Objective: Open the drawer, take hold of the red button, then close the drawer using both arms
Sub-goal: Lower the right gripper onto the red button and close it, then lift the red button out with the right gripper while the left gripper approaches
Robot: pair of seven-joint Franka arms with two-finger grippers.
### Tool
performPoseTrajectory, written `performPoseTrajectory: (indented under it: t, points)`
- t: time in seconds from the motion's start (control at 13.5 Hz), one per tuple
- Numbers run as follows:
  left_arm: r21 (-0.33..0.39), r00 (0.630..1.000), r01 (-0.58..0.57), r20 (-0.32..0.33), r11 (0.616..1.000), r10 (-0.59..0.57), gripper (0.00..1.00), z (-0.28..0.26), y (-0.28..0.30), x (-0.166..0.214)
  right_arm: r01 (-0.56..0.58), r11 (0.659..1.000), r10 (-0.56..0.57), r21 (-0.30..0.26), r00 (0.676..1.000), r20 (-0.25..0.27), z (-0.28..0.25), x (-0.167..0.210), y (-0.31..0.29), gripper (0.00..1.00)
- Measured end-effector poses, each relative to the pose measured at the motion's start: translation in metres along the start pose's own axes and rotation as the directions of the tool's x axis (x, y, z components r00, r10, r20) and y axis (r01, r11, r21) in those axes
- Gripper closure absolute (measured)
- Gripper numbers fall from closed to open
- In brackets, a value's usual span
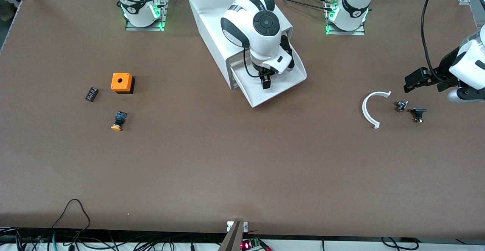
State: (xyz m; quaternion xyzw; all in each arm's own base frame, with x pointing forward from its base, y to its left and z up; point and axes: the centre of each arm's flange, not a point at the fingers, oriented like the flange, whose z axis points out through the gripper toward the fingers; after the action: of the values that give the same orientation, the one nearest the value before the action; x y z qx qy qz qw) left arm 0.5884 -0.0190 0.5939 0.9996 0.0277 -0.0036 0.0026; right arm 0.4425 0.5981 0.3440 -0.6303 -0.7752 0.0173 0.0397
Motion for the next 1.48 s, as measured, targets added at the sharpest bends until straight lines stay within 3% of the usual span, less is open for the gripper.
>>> performPoseTrajectory:
  t: [0.67, 0.74, 1.11, 1.26, 1.4, 1.48]
  points:
    - [0.001, 1.0, 0.003, 0.005, 1.0, -0.003, 0.0, 0.003, -0.002, 0.001, 0.019, 1.0, -0.019, -0.015, 1.0, 0.023, 0.012, 0.005, 0.0, 0.03]
    - [0.001, 1.0, 0.003, 0.005, 1.0, -0.003, 0.0, 0.003, -0.002, 0.001, 0.023, 1.0, -0.022, -0.016, 0.999, 0.027, 0.012, 0.006, -0.001, 0.1]
    - [0.001, 1.0, 0.005, 0.009, 1.0, -0.005, 0.0, 0.005, -0.002, 0.002, 0.038, 0.999, -0.038, -0.024, 0.999, 0.035, 0.019, 0.012, -0.005, 0.22]
    - [0.001, 1.0, 0.005, 0.012, 1.0, -0.005, 0.0, 0.007, -0.003, 0.003, 0.044, 0.998, -0.043, -0.035, 0.998, 0.039, 0.021, 0.013, -0.004, 0.37]
    - [0.002, 1.0, 0.005, 0.016, 1.0, -0.005, 0.0, 0.009, -0.003, 0.004, 0.045, 0.998, -0.044, -0.036, 0.998, 0.039, 0.021, 0.014, -0.004, 0.43]
    - [0.002, 1.0, 0.005, 0.019, 1.0, -0.005, 0.0, 0.011, -0.003, 0.005, 0.046, 0.998, -0.044, -0.036, 0.998, 0.038, 0.021, 0.014, -0.004, 0.55]
